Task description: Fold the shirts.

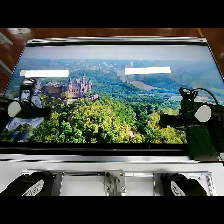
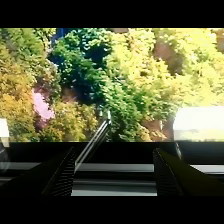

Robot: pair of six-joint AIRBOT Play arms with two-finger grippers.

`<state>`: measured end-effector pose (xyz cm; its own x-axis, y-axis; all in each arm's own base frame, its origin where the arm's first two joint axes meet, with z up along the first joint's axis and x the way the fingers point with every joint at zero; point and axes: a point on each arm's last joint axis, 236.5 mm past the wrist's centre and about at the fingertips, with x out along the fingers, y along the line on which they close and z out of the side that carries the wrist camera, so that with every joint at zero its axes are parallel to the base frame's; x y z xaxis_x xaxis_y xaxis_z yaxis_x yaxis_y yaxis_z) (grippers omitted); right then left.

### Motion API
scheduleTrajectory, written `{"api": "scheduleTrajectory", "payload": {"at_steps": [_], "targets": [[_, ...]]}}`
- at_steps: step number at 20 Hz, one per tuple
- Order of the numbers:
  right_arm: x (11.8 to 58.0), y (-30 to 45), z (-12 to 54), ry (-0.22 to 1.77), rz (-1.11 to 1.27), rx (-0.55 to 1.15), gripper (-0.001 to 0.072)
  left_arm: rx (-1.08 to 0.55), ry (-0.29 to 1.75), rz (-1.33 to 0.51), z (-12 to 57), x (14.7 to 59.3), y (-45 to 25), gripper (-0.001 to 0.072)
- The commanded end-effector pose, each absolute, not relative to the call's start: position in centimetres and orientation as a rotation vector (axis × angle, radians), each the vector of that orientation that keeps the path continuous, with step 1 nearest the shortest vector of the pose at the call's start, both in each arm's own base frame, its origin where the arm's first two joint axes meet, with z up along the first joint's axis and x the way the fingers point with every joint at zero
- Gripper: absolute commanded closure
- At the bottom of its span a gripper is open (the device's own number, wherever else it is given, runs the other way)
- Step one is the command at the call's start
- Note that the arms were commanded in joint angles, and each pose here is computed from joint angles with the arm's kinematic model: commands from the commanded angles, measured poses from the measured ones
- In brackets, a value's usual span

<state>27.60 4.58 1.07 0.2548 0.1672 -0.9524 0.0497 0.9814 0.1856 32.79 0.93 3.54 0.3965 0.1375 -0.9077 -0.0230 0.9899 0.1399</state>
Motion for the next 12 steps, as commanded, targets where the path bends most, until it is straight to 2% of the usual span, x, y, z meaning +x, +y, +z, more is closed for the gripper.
{"api": "scheduleTrajectory", "payload": {"at_steps": [1,5,9,12], "targets": [[27.8,4.7,1.2,1.303,0.080,0.205,0.0115,0.073,1.080,0.385,5.6,35.5,12.2,-0.0012],[27.9,5.1,1.3,1.300,0.076,0.238,0.0115,-0.111,1.183,0.545,0.7,35.5,20.1,-0.0013],[27.9,6.4,1.6,1.300,0.105,0.299,0.0115,-0.239,1.253,0.559,-5.0,35.7,21.8,-0.0013],[27.9,6.6,1.6,1.302,0.097,0.328,0.0115,-0.199,1.220,0.519,-6.2,37.5,21.9,-0.0013]]}}
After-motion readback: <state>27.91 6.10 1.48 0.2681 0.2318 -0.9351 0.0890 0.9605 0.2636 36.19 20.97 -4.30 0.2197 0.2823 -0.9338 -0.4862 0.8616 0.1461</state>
